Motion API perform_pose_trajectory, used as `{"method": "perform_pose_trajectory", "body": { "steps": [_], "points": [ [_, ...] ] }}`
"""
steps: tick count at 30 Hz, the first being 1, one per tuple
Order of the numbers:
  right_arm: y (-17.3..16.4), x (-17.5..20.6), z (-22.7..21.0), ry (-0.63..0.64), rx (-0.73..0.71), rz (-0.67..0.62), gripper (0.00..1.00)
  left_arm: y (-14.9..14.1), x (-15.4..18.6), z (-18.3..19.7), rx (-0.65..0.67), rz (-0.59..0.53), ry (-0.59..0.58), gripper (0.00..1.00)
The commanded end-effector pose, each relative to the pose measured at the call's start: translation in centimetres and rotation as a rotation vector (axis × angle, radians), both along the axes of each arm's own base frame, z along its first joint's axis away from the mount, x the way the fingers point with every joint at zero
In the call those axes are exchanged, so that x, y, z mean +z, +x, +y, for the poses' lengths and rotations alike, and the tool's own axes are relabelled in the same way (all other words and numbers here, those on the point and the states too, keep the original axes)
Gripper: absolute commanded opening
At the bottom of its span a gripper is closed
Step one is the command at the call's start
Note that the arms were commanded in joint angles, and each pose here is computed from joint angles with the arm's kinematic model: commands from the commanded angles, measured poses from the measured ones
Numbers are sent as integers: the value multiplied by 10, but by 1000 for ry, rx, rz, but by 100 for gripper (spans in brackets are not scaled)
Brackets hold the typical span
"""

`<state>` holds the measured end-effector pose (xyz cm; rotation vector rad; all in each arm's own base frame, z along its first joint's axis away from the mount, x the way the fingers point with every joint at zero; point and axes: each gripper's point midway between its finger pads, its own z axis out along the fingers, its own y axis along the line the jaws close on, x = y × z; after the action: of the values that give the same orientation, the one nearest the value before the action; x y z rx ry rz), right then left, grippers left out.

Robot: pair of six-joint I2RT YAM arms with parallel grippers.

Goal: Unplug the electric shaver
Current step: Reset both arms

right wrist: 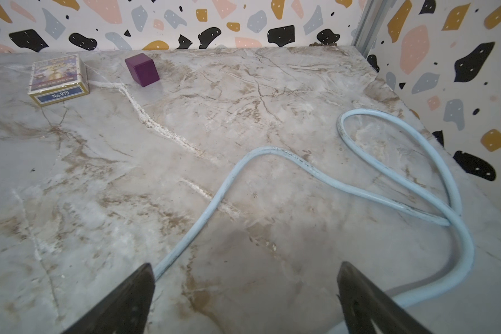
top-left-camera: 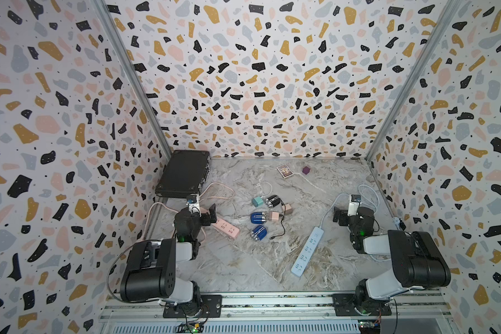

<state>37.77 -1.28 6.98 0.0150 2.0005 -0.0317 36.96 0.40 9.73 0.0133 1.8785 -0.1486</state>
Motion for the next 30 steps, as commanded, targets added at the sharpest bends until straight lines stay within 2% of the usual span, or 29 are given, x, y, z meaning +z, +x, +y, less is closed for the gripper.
{"method": "perform_pose_trajectory", "body": {
  "steps": [1, 8, 11, 30],
  "points": [
    [6, 14, 0, -11, 7, -50, 100, 2, 7, -7, -40, -23, 10, 100],
    [7, 12, 0, -11, 2, -36, 100, 3, 6, -11, -72, -15, 13, 100],
    [7, 13, 0, -11, 3, -38, 100, 9, 1, -14, -30, 35, 77, 100],
    [7, 12, 0, -10, 2, -36, 100, 7, 3, -14, -24, 17, 72, 100]
  ]
}}
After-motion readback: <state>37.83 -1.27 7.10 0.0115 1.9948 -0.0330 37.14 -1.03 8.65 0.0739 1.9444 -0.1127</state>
